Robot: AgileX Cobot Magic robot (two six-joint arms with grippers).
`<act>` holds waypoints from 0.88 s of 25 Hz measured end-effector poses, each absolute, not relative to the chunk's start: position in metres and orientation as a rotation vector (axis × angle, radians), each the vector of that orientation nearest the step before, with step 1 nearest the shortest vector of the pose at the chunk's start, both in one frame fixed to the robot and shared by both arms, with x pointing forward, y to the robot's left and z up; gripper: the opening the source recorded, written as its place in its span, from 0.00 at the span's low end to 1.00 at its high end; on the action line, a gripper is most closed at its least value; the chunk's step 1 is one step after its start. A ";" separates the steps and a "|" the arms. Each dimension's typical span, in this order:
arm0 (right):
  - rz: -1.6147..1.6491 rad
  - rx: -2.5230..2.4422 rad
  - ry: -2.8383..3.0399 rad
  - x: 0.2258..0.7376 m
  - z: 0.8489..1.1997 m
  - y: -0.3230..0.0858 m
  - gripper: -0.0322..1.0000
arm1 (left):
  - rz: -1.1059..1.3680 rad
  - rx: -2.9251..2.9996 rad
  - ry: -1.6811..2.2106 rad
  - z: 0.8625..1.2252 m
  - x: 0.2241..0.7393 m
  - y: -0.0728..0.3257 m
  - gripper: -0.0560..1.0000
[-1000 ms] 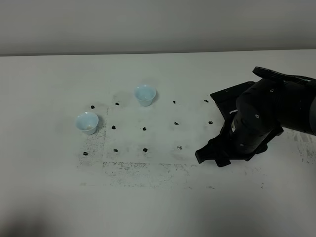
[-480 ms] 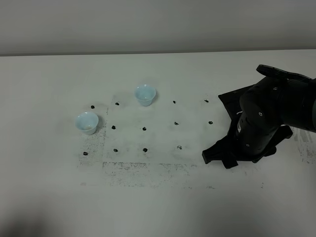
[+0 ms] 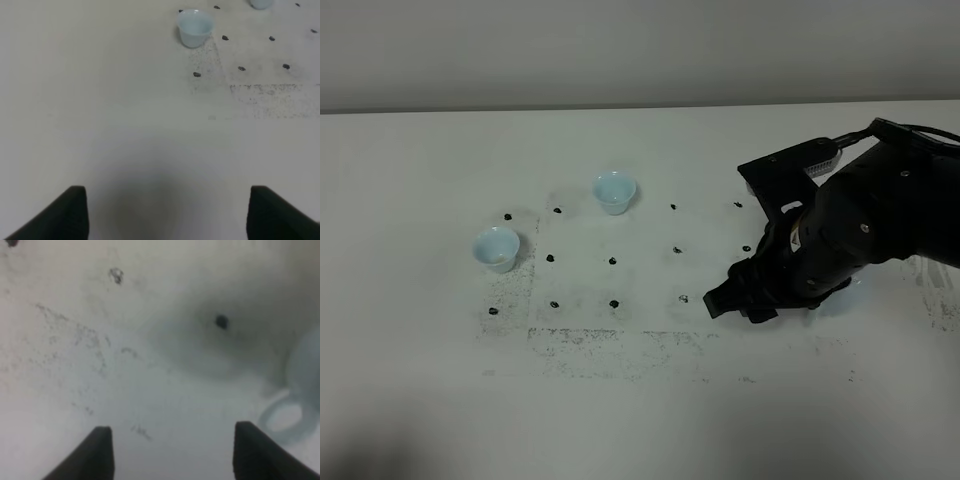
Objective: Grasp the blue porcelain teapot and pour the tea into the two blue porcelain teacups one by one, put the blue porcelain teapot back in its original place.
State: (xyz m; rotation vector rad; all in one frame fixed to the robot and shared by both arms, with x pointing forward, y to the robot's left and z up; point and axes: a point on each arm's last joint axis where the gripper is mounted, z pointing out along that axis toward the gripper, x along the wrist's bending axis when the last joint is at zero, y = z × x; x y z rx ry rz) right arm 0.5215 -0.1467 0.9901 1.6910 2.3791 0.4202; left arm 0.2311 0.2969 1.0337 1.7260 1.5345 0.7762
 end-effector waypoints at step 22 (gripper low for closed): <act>0.227 1.607 2.487 0.540 0.936 -0.150 0.55 | 0.777 1.727 1.534 1.034 0.231 0.297 0.68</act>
